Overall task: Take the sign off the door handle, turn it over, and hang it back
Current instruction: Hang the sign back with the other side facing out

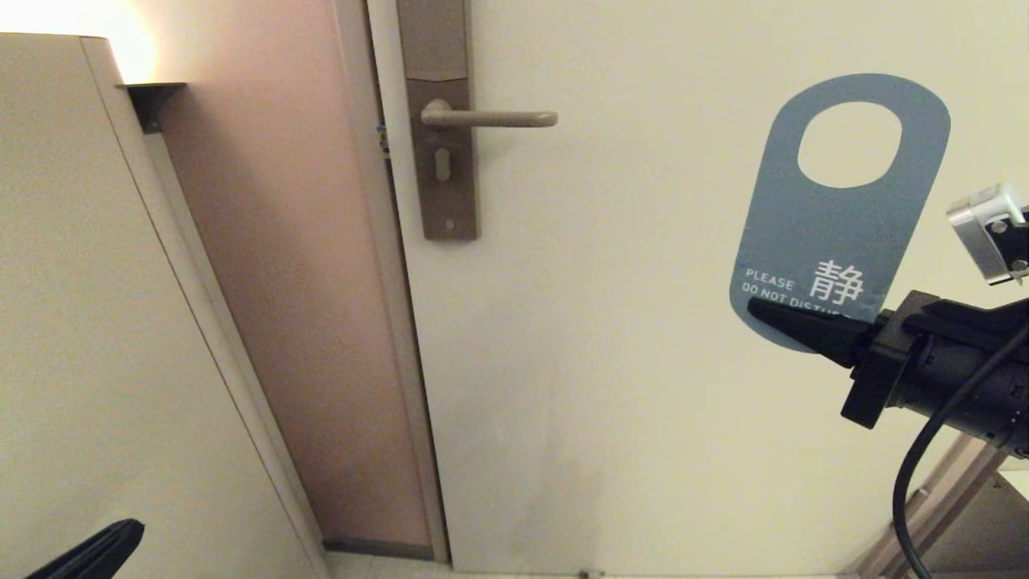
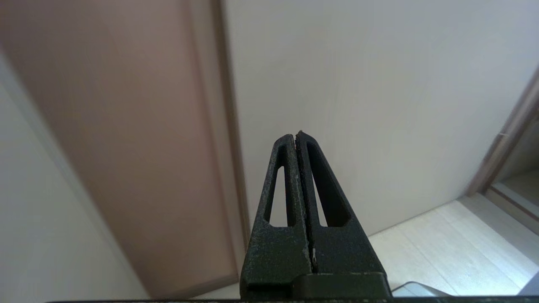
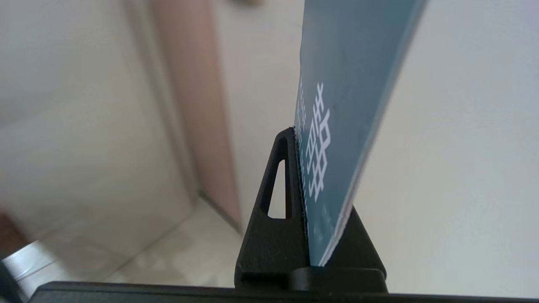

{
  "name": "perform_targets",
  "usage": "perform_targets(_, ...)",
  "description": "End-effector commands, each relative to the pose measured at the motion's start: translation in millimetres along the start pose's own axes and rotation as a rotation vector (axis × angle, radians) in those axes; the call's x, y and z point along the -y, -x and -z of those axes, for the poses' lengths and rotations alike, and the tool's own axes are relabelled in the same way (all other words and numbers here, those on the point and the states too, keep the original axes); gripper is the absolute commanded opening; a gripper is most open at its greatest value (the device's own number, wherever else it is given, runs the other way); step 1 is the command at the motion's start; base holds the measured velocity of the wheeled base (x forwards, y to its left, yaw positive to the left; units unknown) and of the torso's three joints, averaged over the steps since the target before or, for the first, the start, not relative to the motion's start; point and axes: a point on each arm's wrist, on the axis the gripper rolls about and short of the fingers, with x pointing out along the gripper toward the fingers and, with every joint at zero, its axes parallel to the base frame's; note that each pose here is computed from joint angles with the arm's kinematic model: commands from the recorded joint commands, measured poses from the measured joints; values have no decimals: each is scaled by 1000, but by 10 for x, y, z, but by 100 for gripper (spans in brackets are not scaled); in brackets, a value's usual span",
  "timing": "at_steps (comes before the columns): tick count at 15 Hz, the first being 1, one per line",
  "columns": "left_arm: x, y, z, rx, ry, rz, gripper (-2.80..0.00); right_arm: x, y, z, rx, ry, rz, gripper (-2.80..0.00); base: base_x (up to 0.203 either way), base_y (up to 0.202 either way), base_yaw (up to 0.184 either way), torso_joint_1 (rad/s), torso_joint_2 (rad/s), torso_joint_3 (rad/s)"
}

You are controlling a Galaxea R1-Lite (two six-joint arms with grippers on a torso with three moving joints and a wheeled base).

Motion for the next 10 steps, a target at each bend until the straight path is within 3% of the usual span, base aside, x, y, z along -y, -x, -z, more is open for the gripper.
perform_targets(1,40,80,15,41,-21,-10,-280,8,6,59,-17,-3,33,-280,0,0,0,0,0,0)
perform_targets(3,33,84,24,39,-20,-54,-280,17,10,55,-13,-2,79,-280,0,0,0,0,0,0)
perform_targets(6,-9,98,86,23,-22,-256,-280,26,16,45,-7,6,119,-280,0,0,0,0,0,0)
perform_targets(10,8,124,176,-36,-1,-223,-280,26,33,37,-2,21,132,-280,0,0,0,0,0,0)
